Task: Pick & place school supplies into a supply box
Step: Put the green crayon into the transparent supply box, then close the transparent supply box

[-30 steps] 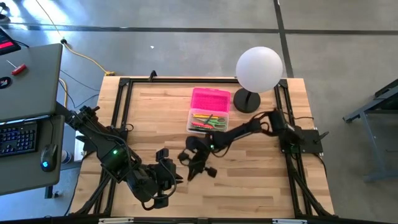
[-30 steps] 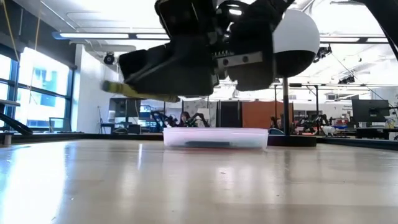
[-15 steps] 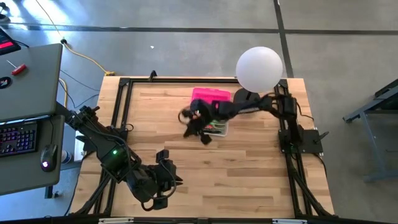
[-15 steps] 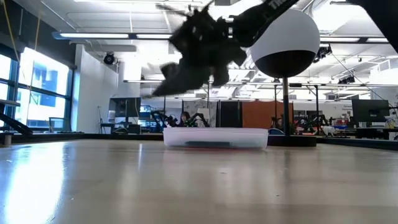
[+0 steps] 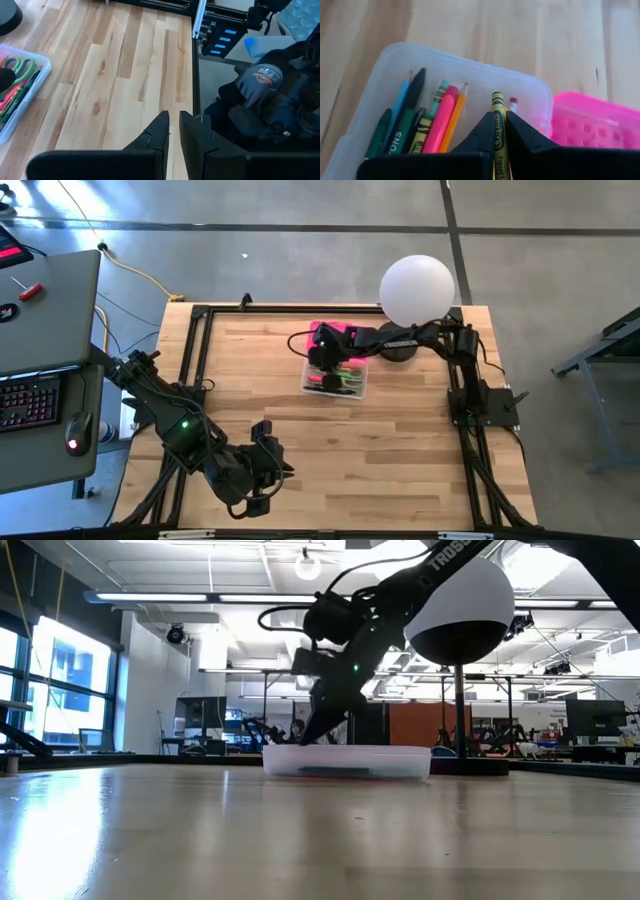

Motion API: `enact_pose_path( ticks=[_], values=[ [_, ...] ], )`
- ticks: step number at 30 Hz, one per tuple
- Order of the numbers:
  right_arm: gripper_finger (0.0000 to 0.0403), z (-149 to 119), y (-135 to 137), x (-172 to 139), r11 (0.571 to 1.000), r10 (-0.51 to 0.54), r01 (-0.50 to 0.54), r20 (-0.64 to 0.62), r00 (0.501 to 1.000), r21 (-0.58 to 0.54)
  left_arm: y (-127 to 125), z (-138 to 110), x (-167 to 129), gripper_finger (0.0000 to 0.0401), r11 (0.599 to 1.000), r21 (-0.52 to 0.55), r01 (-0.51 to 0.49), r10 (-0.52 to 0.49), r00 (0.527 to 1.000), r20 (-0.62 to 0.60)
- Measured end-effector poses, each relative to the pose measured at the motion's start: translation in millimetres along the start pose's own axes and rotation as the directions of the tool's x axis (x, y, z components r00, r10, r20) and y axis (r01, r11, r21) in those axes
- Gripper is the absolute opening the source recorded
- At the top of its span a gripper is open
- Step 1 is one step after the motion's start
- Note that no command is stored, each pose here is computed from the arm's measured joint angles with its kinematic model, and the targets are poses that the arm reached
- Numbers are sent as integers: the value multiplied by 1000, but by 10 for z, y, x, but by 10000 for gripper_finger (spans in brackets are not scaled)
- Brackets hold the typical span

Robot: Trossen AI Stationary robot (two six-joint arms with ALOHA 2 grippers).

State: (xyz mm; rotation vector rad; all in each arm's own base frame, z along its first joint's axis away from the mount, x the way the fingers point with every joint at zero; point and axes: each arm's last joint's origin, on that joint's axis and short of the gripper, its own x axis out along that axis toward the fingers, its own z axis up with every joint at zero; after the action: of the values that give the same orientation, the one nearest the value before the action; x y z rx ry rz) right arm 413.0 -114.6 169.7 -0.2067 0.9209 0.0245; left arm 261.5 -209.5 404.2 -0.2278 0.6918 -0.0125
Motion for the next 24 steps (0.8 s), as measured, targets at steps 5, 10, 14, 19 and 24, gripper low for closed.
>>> enact_pose_path(
  ticks=[5, 10, 14, 19, 24],
  values=[
    [17, -6, 11, 1, 998, -14, 15, -17, 1000, 66, 0, 0, -1, 74, 1000, 0, 0, 0, 1000, 0],
    [46, -13, 16, 1, 997, -6, 8, -24, 1000, 72, 0, 1, 0, 74, 1000, 0, -1, 1, 1000, 1],
    [70, -13, 13, 1, 997, -13, 15, -26, 1000, 72, -1, 4, 11, 74, 1000, -1, -16, 16, 1000, 15],
    [91, -4, 17, -64, 997, -9, 12, -36, 999, 73, -38, 18, 59, 74, 1000, -13, -11, 12, 999, 41],
    [98, 88, 7, -432, 995, -51, 54, -36, 998, 87, -12, 22, 133, 74, 998, -11, -67, 67, 996, 53]
  ],
)
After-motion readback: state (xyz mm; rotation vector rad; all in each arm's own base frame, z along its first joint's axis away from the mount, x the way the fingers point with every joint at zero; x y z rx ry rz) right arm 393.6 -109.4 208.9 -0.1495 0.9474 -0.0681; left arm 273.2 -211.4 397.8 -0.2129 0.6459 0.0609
